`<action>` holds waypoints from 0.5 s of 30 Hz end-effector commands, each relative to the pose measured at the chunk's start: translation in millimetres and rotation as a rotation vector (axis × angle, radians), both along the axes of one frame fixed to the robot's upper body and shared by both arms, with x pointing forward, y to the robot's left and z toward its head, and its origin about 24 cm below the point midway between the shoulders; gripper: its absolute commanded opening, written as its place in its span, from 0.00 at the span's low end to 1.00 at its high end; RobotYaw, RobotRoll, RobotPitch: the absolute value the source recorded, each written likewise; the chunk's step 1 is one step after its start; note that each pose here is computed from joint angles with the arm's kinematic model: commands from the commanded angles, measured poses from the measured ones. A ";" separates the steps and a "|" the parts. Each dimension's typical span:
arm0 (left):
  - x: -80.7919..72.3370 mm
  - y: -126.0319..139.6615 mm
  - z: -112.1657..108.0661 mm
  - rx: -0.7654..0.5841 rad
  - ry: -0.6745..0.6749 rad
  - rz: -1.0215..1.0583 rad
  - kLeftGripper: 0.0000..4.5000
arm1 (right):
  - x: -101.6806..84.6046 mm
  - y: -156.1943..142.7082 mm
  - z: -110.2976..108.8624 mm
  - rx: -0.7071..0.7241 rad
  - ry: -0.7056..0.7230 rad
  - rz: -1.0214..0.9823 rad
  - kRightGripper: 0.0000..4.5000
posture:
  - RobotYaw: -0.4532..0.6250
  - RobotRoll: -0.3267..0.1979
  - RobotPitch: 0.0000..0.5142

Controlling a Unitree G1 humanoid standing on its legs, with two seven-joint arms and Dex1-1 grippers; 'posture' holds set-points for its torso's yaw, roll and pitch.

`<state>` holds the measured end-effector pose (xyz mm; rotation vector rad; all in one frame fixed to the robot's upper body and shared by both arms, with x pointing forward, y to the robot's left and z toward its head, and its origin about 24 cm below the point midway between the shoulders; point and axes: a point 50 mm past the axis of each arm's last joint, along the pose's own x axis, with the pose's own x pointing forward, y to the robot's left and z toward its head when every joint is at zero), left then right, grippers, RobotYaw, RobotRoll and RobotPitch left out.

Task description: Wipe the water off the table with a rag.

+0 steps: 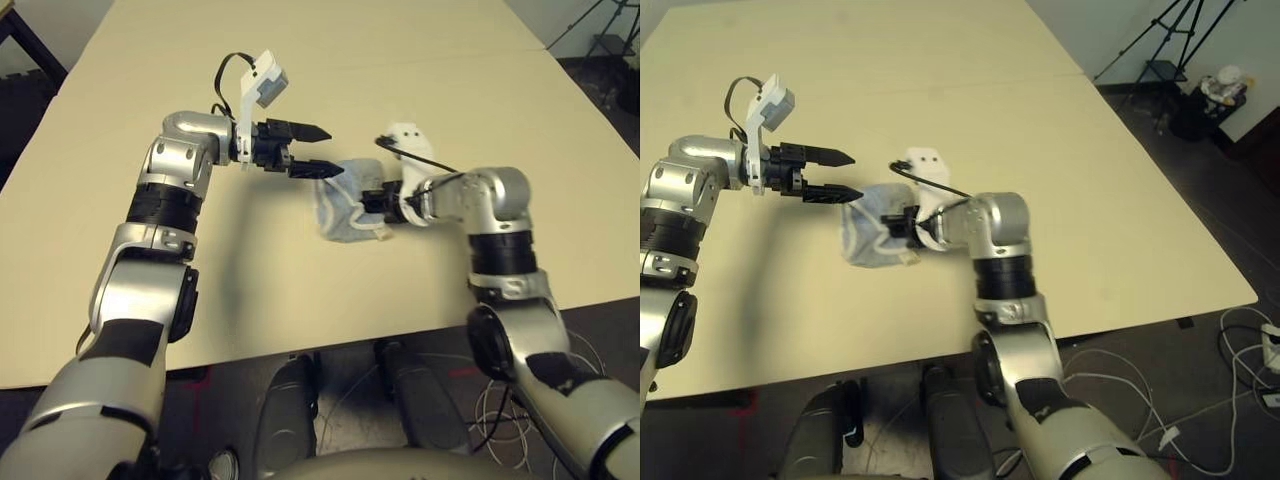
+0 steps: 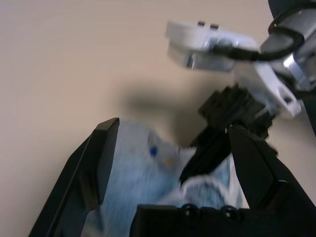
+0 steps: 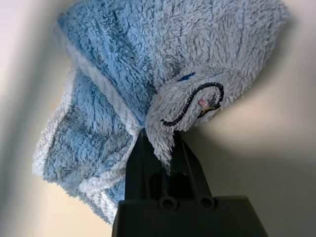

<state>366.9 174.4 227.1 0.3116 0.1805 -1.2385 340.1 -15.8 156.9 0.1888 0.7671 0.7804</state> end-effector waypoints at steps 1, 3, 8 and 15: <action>-2.4 7.3 -2.9 0.013 0.008 0.023 1.00 | -10.3 30.9 -16.8 -0.025 0.078 0.087 0.01 | 0.47 0.62 0.51; -3.4 9.1 -2.9 0.015 0.008 0.028 1.00 | -12.2 40.2 -15.5 -0.017 0.081 0.110 0.01 | 0.48 0.62 0.51; -11.1 19.3 -2.2 0.076 0.015 0.032 1.00 | -12.9 47.9 -19.4 -0.005 0.096 0.123 0.01 | 0.49 0.62 0.52; -35.9 62.8 18.6 0.322 0.063 0.068 1.00 | -2.4 -0.4 -33.2 -0.060 0.135 0.021 0.01 | 0.50 0.62 0.52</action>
